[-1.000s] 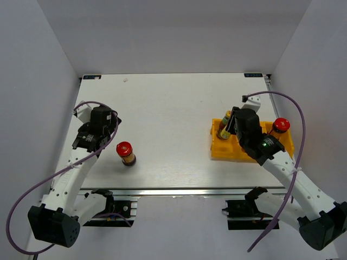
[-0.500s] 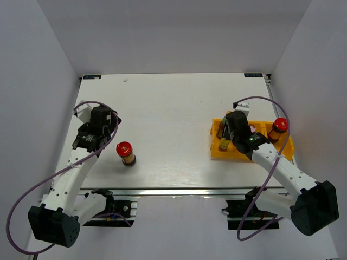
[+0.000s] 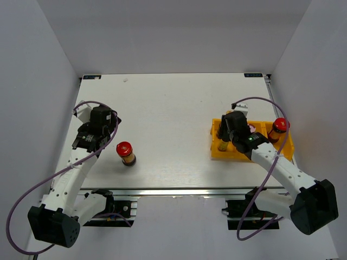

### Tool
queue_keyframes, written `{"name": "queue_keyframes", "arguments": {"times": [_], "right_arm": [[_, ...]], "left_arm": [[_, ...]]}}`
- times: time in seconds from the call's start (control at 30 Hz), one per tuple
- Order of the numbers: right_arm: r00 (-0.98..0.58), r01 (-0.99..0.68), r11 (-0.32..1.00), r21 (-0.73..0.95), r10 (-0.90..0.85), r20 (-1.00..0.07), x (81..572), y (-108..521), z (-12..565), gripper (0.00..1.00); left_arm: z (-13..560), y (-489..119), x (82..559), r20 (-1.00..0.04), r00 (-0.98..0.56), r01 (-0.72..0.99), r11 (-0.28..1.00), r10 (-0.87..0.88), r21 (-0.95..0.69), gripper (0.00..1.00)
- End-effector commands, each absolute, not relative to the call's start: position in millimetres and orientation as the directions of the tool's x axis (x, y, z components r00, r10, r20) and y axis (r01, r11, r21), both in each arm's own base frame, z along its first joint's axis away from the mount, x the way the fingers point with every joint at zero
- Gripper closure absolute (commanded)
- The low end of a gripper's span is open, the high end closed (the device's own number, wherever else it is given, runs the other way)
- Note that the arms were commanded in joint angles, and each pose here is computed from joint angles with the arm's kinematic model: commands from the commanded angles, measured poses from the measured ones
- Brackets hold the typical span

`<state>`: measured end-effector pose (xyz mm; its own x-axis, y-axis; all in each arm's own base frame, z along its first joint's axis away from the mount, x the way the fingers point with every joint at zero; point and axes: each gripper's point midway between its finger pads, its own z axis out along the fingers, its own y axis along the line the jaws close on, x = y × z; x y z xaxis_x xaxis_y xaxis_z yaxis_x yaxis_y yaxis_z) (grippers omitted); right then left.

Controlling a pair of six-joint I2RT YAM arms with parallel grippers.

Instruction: Organize the condiment bottles

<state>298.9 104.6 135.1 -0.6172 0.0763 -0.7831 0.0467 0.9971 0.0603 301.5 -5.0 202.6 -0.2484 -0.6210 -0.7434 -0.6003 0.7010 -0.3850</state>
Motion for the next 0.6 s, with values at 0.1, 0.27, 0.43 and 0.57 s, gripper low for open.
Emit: {"name": "queue_keyframes", "arguments": {"times": [0.1, 0.27, 0.43, 0.57], "right_arm": [[-0.568, 0.027, 0.994, 0.109, 0.105, -0.816, 301, 108, 163, 0.28], [-0.544, -0.028, 0.99, 0.142, 0.103, -0.833, 299, 116, 186, 0.11], [-0.462, -0.122, 0.98, 0.154, 0.081, -0.883, 295, 124, 223, 0.11], [-0.426, -0.293, 0.94, 0.174, 0.034, -0.904, 289, 156, 243, 0.11]], "left_arm": [[204, -3, 300, -0.746, -0.238, -0.6, 0.698, -0.622, -0.39, 0.02], [205, -4, 302, -0.744, -0.243, -0.601, 0.698, -0.623, -0.388, 0.02], [205, -5, 303, -0.74, -0.243, -0.599, 0.697, -0.628, -0.395, 0.02], [199, -8, 307, -0.733, -0.263, -0.601, 0.701, -0.627, -0.384, 0.02]]}}
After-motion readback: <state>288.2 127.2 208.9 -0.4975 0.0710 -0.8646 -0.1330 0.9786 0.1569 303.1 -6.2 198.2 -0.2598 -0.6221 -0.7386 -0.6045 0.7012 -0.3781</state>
